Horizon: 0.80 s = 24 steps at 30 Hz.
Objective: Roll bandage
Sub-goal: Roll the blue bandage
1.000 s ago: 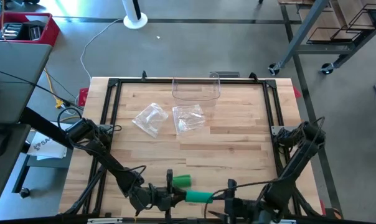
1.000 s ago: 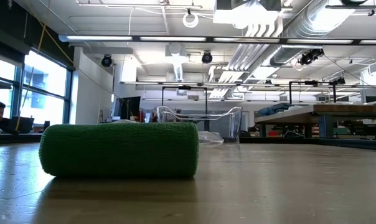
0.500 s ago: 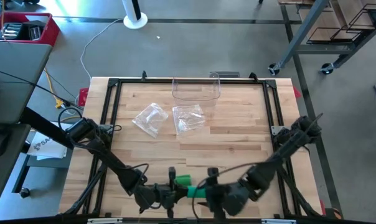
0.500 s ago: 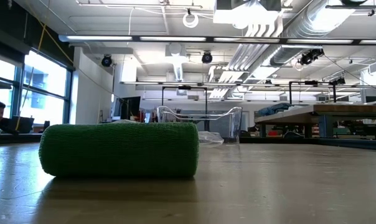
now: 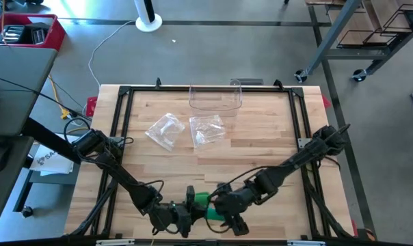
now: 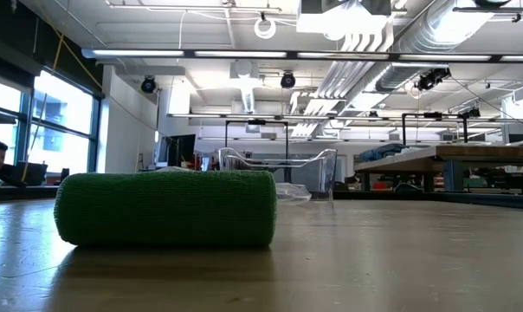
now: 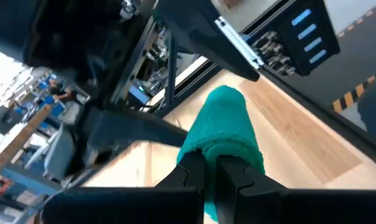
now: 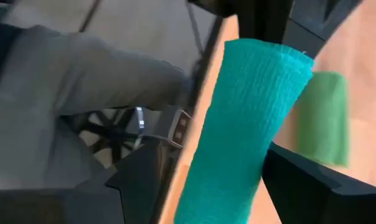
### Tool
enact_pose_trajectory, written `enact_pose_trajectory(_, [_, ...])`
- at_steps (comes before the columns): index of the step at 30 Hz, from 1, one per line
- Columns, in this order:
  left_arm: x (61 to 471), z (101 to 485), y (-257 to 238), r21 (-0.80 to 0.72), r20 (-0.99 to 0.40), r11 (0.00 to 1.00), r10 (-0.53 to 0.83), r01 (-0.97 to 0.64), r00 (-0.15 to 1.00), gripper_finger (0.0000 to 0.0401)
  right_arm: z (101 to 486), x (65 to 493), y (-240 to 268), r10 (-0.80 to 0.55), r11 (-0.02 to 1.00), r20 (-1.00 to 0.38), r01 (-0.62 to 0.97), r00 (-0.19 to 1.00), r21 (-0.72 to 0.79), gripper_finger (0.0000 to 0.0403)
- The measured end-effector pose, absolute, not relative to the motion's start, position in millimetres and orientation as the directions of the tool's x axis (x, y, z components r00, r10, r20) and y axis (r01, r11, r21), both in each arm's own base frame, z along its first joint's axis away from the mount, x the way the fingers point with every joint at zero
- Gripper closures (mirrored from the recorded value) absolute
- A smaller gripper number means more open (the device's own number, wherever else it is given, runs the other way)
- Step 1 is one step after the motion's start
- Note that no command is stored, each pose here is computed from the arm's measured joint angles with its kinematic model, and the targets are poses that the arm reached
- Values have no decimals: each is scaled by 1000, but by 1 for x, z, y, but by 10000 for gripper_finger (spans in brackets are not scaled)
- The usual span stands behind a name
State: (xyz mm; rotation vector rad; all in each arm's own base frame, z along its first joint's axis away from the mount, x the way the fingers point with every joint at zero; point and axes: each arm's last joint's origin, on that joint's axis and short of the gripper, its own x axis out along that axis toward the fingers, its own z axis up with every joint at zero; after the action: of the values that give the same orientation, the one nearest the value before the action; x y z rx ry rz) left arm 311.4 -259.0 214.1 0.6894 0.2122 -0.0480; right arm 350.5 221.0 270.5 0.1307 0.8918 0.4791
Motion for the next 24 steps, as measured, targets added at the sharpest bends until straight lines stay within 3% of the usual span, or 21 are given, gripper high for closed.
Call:
enact_pose_trajectory(11, [309,216,-262,700,-188,709,63,89,980,397,263,363,209,470,882,-715,-313,517,353,148])
enact_pose_trajectory(24, [301,220,-270,704,-147,709,88,41,985,396,262,365,205,440,896,-723,-313,533,315,155])
